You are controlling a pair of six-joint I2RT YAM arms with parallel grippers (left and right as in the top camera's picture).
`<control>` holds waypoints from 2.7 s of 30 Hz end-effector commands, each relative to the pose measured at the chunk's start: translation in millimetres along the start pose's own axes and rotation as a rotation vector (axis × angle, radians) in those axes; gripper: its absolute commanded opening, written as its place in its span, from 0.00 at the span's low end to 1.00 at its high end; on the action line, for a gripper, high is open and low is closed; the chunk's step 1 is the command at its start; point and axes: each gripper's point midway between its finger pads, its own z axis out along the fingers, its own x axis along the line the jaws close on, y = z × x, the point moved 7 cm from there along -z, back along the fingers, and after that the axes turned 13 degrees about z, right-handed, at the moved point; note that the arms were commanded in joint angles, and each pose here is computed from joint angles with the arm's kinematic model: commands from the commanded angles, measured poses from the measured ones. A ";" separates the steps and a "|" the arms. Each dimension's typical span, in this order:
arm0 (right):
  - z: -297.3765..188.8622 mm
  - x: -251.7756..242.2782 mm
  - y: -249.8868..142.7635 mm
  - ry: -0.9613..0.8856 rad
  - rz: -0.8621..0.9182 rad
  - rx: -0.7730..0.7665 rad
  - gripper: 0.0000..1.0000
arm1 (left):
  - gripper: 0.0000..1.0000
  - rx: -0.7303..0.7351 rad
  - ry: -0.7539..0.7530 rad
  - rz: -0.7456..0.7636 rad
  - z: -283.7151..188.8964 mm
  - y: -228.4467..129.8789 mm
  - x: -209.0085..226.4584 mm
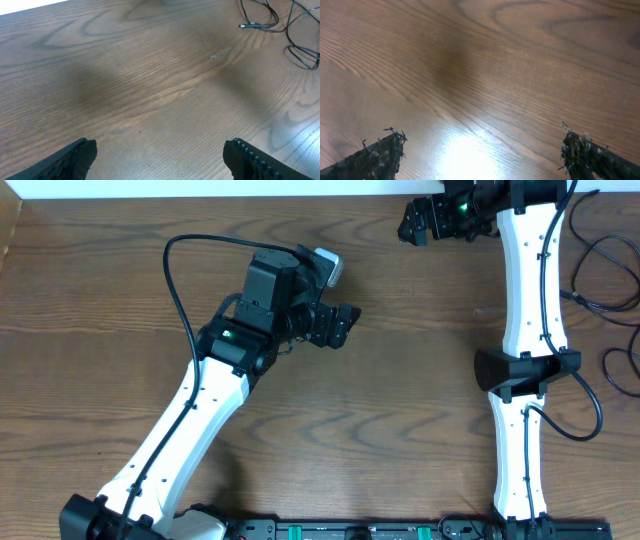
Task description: Untangle cables
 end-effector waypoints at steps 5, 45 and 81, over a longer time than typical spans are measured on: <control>-22.5 10.4 -0.1 0.005 -0.036 -0.049 0.99 | 0.86 -0.006 0.013 0.007 -4.5 1.9 0.7; -22.5 10.4 -0.1 0.006 -0.036 -0.049 0.99 | 0.86 -0.561 0.485 0.149 -88.5 -170.6 -2.1; -22.5 10.5 -0.1 0.006 -0.036 -0.049 0.99 | 0.86 -0.503 0.739 -0.224 -110.2 -234.0 28.2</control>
